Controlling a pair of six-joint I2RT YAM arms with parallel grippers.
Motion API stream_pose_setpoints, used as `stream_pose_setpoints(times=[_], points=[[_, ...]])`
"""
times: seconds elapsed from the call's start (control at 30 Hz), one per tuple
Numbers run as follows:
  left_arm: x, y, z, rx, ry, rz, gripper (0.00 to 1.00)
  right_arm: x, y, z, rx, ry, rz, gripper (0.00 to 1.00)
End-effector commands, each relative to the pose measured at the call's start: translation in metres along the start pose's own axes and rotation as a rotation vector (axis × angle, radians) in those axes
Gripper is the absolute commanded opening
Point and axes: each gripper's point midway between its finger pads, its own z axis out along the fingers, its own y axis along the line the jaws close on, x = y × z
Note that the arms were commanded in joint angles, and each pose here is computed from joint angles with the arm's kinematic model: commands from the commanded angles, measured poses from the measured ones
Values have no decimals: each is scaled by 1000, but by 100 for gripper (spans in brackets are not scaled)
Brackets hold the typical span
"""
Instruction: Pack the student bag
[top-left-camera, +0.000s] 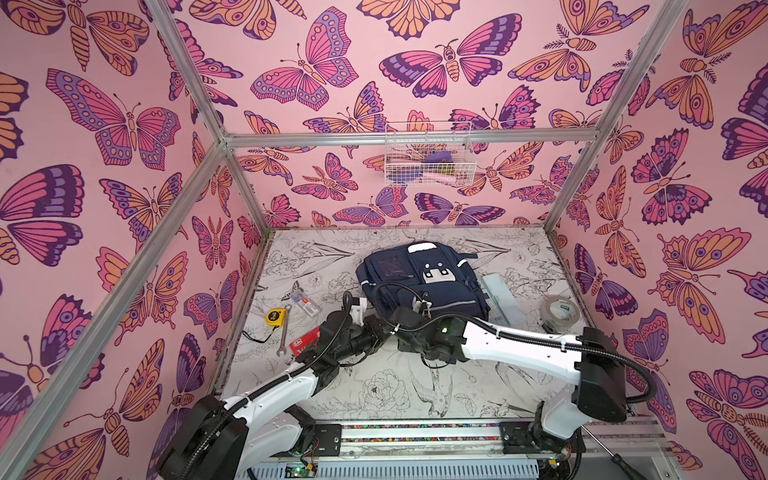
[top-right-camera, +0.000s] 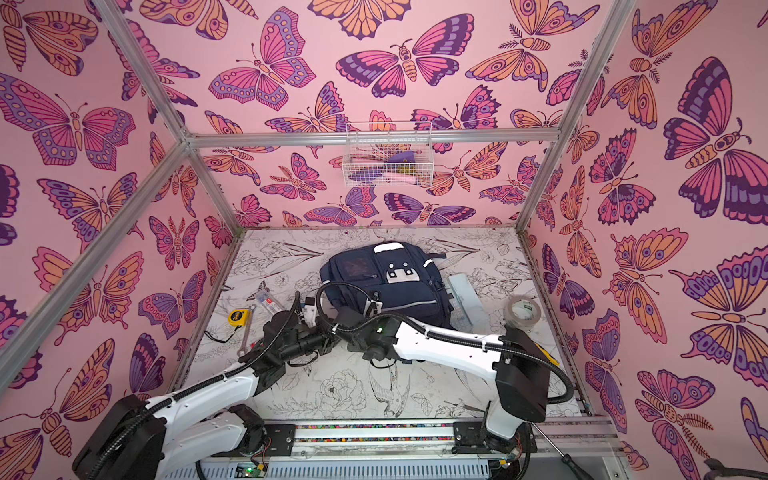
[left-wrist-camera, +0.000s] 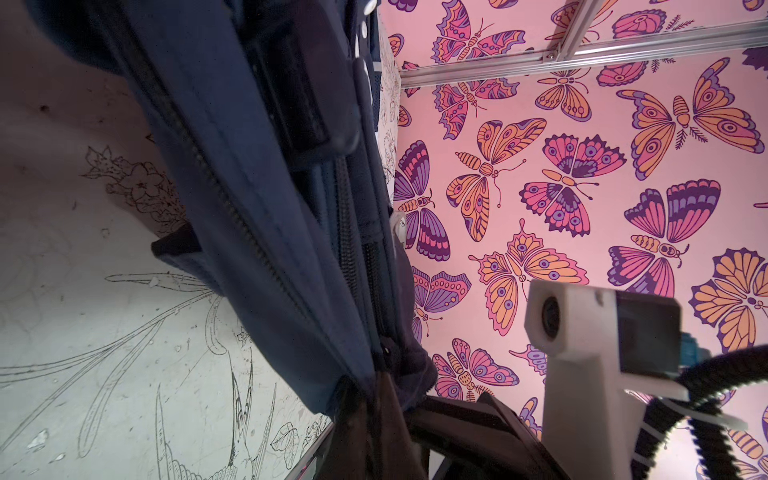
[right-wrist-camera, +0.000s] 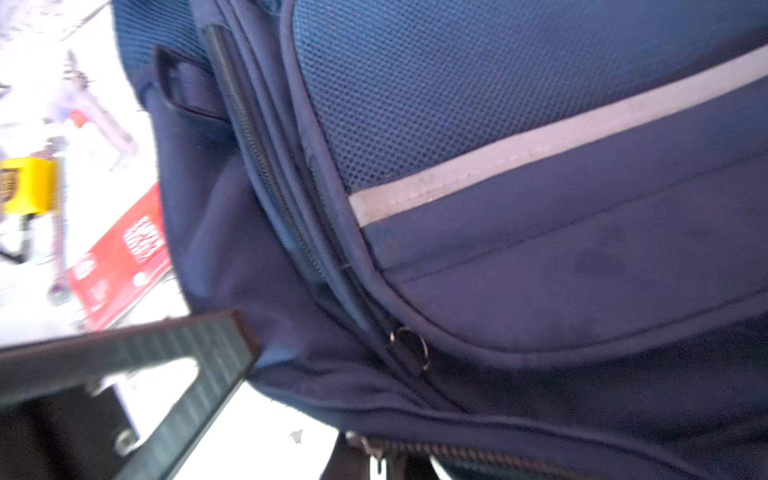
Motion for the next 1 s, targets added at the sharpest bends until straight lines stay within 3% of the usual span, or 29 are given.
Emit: stream_pose_setpoints(times=[0.0, 0.23, 0.57, 0.63, 0.67, 0.7, 0.8, 0.9, 0.97], points=[[-7, 9, 0, -12, -32, 21, 0, -12, 6, -21, -133, 3, 73, 0], [-32, 30, 1, -71, -111, -19, 0, 17, -21, -32, -265, 120, 192, 0], [-40, 40, -7, -109, -135, -33, 0, 33, -91, -24, -241, 143, 311, 0], [-38, 39, -6, -105, -122, -32, 0, 36, -96, -21, -211, 170, 261, 23], [-37, 39, -6, -105, -116, -33, 0, 37, -101, -21, -166, 179, 210, 40], [-36, 39, -6, -104, -110, -35, 0, 36, -108, -26, -97, 188, 143, 48], [-32, 35, -6, -89, -90, -35, 0, 18, -120, -50, 72, 105, -41, 54], [-30, 25, -6, -64, -73, -30, 0, 7, -107, -65, 87, 38, -156, 54], [-29, 18, -7, -45, -68, -25, 0, 6, -96, -68, 67, 30, -182, 48]])
